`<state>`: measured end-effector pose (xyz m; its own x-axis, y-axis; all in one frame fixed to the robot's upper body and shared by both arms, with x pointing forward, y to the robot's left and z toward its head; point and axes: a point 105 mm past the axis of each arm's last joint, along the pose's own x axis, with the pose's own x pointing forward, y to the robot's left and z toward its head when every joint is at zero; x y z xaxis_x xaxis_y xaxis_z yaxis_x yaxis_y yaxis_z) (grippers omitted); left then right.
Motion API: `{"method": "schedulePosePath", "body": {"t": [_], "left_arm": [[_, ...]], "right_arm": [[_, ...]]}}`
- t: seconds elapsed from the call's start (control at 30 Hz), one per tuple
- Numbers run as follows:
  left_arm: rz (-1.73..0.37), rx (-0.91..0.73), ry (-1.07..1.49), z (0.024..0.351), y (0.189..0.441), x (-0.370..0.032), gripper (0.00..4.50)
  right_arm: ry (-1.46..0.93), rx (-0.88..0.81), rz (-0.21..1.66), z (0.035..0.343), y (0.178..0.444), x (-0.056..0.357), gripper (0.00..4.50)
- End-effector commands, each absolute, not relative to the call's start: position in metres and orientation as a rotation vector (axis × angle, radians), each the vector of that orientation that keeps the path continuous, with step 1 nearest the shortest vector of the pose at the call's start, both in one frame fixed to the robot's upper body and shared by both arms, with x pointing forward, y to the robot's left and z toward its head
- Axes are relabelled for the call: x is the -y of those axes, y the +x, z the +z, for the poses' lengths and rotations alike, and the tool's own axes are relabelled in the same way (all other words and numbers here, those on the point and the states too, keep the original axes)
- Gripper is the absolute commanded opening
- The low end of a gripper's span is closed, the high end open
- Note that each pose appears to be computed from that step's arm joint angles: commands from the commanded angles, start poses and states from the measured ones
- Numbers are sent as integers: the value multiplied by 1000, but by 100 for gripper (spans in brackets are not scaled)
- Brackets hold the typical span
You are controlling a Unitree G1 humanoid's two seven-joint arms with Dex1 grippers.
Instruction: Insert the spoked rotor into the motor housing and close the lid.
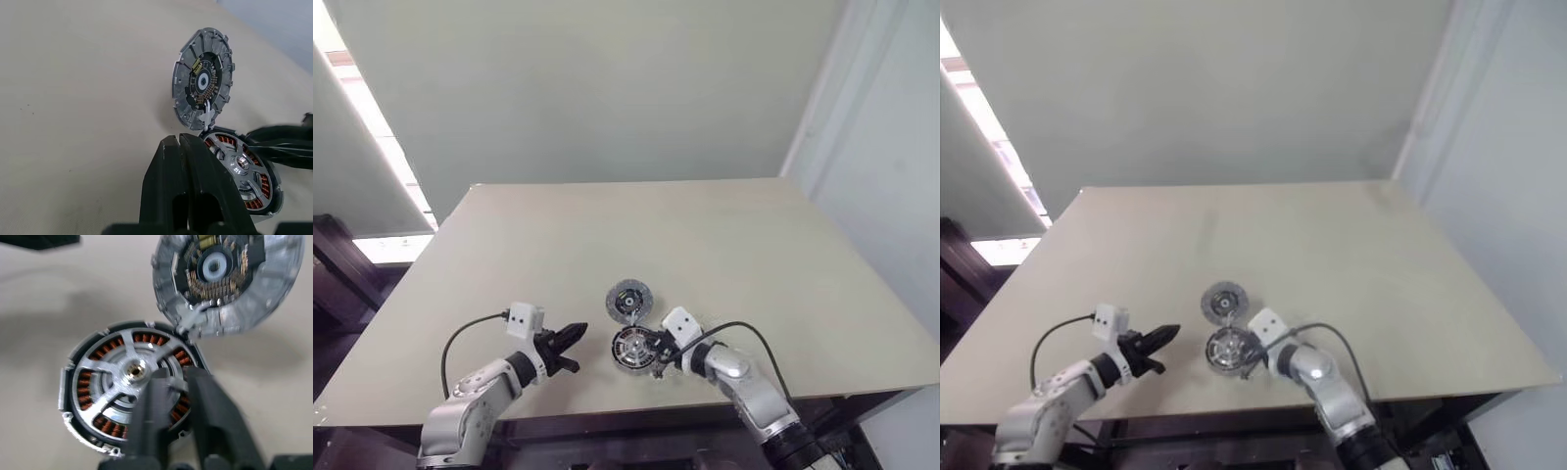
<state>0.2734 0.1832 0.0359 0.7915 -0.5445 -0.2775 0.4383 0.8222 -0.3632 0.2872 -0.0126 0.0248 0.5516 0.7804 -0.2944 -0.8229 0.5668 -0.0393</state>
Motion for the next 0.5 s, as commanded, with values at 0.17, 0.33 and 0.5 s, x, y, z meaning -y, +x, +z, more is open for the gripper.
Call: {"method": "schedulePosePath", "body": {"t": [0.17,0.33,0.5], "left_arm": [[-564,-350,-258,44,279,-182,0],[-563,-353,-249,44,280,-183,0],[-565,-362,-238,43,280,-183,0]], "right_arm": [[-453,-131,1137,62,272,9,342],[-634,-179,1308,55,247,12,448],[-734,-223,1359,42,240,14,448]]}}
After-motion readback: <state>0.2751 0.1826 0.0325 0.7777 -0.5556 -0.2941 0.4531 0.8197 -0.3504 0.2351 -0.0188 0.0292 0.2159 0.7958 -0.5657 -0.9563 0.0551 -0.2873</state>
